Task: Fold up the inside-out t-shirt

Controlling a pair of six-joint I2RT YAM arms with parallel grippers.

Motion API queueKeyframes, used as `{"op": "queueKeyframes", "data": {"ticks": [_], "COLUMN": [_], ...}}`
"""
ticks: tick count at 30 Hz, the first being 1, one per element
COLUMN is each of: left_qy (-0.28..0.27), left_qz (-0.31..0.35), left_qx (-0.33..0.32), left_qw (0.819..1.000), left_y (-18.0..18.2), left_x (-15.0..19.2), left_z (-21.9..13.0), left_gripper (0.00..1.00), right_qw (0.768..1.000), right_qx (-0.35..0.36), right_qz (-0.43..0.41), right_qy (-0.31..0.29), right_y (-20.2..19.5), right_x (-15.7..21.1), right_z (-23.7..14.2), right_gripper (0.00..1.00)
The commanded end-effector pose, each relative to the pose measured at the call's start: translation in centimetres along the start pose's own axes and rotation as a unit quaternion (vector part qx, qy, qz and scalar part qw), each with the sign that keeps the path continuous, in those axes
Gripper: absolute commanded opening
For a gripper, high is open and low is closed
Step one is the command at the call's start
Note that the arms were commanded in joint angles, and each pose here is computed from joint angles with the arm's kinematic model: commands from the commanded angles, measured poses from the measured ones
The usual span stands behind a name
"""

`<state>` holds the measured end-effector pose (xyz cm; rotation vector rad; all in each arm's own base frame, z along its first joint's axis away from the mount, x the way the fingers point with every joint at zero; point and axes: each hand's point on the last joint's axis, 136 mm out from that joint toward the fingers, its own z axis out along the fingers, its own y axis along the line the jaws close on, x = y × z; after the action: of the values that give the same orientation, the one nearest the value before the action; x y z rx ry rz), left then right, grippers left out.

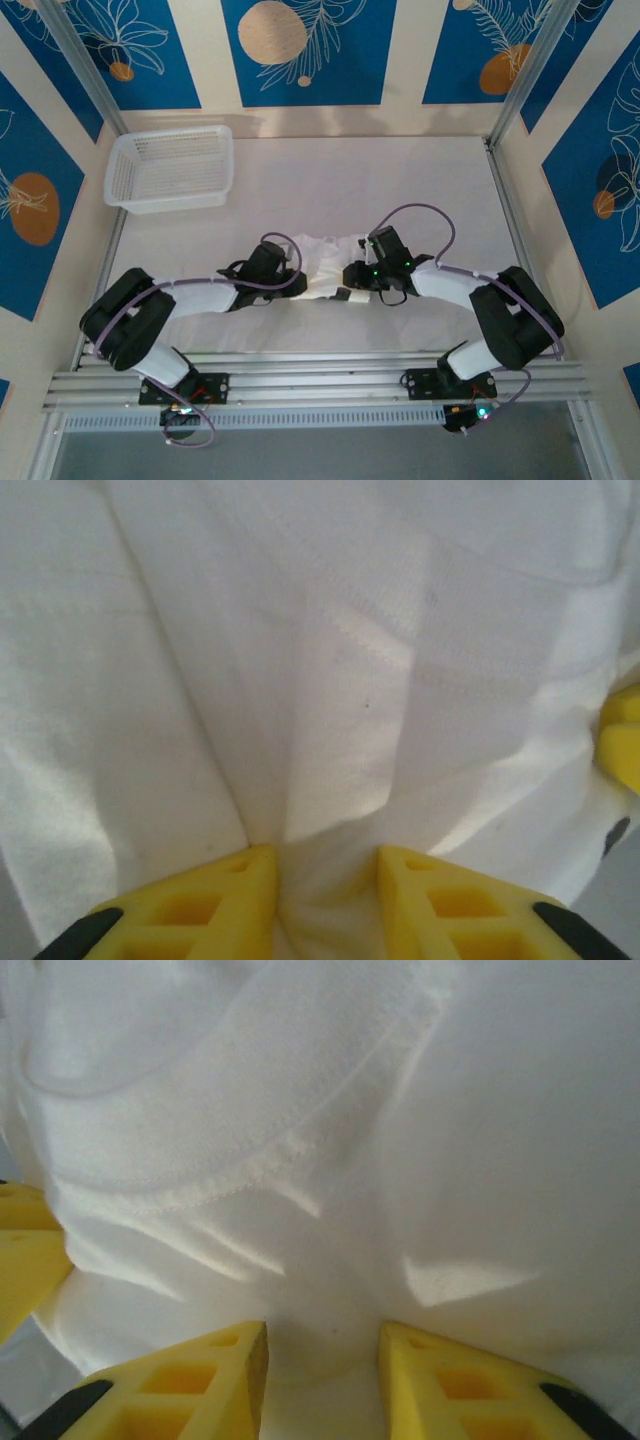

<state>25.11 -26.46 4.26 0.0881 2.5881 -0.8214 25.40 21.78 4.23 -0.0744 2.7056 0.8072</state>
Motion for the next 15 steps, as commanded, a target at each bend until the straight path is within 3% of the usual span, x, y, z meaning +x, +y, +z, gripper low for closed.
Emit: {"op": "queueKeyframes", "data": {"ticks": [1,5,8,11,15], "left_qy": [-0.005,-0.077,-0.093,-0.068,-0.037], "left_qz": [0.022,0.058,0.021,-0.036,-0.079], "left_qx": [0.006,-0.015,-0.074,-0.111,-0.095], "left_qw": [1.000,0.995,0.993,0.991,0.992], "left_y": [-2.3,-4.1,-1.9,1.4,2.9], "left_x": [-1.6,-6.7,-8.7,-7.5,-4.9], "left_z": [-2.6,-4.7,-3.6,-0.8,1.9], "left_gripper": [0.42,0.50,0.49,0.47,0.46], "right_qw": [1.000,0.996,0.990,0.986,0.979], "right_qx": [-0.021,-0.012,0.027,0.022,-0.020], "right_qz": [0.011,0.029,0.089,0.140,0.204], "right_qy": [0.000,-0.079,-0.106,-0.084,-0.015], "right_y": [2.3,3.2,1.0,-1.4,-3.2], "right_x": [-1.2,-5.9,-8.2,-8.2,-7.0], "right_z": [-2.5,-3.9,-3.0,-0.1,2.1], "right_gripper": [0.37,0.40,0.40,0.40,0.38]}}
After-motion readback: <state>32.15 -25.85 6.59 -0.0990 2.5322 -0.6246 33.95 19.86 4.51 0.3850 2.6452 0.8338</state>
